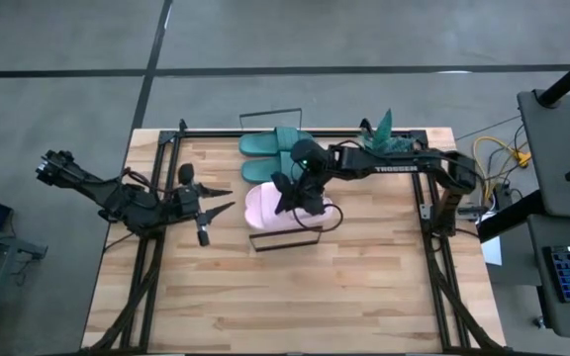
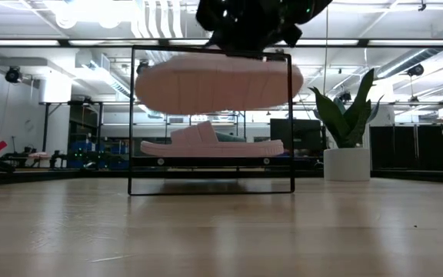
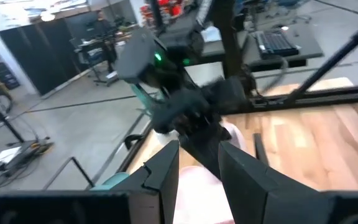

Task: Pick and place slides into the shelf
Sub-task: Put the pink slides on the shelf

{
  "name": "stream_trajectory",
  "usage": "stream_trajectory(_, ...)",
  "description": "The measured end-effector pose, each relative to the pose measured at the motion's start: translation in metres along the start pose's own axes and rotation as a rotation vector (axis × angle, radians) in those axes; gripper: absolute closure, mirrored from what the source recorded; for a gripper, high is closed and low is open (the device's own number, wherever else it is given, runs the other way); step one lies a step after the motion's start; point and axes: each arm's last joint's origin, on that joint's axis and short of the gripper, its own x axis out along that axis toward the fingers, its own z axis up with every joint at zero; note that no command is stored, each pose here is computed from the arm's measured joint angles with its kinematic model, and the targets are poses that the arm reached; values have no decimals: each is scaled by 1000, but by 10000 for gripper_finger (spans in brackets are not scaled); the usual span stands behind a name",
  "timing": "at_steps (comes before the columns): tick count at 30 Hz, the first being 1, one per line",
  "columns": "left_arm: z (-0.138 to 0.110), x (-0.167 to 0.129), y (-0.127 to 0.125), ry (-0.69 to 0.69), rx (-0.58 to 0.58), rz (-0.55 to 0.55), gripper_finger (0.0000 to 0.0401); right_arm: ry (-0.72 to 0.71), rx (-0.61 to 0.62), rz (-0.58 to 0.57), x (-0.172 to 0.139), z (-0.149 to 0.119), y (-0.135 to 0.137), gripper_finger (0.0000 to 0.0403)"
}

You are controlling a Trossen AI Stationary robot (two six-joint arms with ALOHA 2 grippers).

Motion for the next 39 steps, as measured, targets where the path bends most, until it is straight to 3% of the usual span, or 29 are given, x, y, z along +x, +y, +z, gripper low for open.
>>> stream_trajectory(10, -3, -4, 5, -12, -14, 29, 302, -1, 9, 53, 26, -18, 18, 394)
stream_trajectory(19, -4, -3, 3, 1, -2, 27, 302, 29, -77, 81, 36, -21, 26, 387)
stream_trajectory(33, -6, -1, 1, 9, 6, 35, 302, 34, 56, 143, 42, -13, 32, 251)
stream_trajectory(39, -9, 0, 0, 15, 11, 45, 302, 113, 79, 129, 40, 1, 23, 219)
